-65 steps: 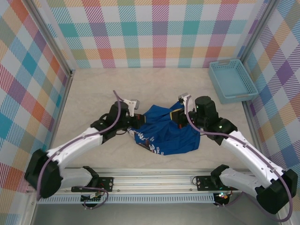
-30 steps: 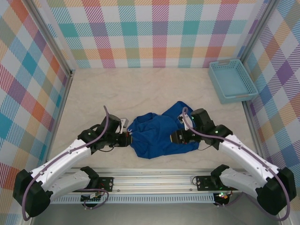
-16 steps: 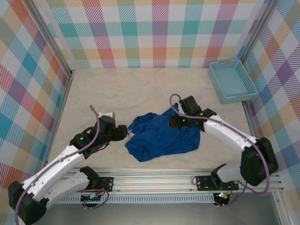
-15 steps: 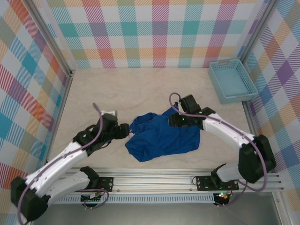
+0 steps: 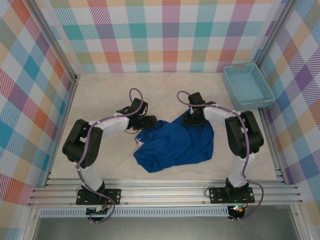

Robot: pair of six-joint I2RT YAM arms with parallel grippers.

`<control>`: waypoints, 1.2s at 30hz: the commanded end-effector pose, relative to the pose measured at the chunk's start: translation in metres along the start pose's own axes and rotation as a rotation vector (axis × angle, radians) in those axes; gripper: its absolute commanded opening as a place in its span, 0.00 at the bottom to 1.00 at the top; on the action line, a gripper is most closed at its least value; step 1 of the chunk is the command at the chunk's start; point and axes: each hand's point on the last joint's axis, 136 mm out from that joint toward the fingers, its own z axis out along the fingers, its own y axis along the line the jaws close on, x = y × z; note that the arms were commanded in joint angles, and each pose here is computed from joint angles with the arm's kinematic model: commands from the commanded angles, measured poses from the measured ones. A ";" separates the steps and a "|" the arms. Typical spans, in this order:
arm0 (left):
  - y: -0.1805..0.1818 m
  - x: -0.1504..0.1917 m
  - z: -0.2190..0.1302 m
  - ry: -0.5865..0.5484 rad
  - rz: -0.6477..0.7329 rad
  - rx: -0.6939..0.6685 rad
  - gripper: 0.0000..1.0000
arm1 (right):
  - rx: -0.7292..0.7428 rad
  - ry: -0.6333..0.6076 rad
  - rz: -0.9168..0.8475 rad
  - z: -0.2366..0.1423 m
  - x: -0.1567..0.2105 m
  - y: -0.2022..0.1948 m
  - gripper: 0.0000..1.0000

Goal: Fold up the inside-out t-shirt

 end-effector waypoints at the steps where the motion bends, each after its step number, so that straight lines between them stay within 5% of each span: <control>1: -0.021 0.007 0.015 0.054 -0.025 0.122 0.65 | -0.034 0.039 0.013 0.008 0.003 0.009 0.51; 5: -0.028 -0.002 0.024 0.043 -0.017 0.148 0.32 | -0.037 -0.041 -0.003 -0.003 -0.023 0.012 0.13; 8: -0.035 -0.029 0.011 -0.012 -0.019 0.196 0.01 | -0.077 -0.174 -0.005 -0.038 -0.065 0.018 0.00; 9: -0.040 -0.045 0.000 -0.053 -0.022 0.223 0.00 | -0.099 -0.226 -0.002 -0.054 -0.081 0.020 0.00; 16: -0.091 -0.167 -0.170 -0.515 0.119 0.367 0.00 | -0.262 -0.729 -0.059 -0.243 -0.175 0.045 0.00; 21: -0.115 -0.168 -0.261 -0.700 0.212 0.470 0.00 | -0.302 -0.893 -0.087 -0.320 -0.156 0.045 0.00; 25: -0.107 -0.120 -0.260 -0.646 0.231 0.523 0.00 | -0.249 -0.859 -0.033 -0.299 -0.101 0.017 0.12; 28: -0.085 -0.066 -0.222 -0.513 0.205 0.509 0.02 | -0.147 -0.761 0.054 -0.254 -0.046 -0.019 0.29; 32: -0.051 0.007 -0.175 -0.332 0.169 0.457 0.24 | 0.007 -0.619 0.130 -0.196 0.023 -0.064 0.49; 36: -0.008 0.034 -0.157 -0.302 0.063 0.304 0.47 | -0.125 -0.521 0.084 -0.173 0.047 -0.043 0.55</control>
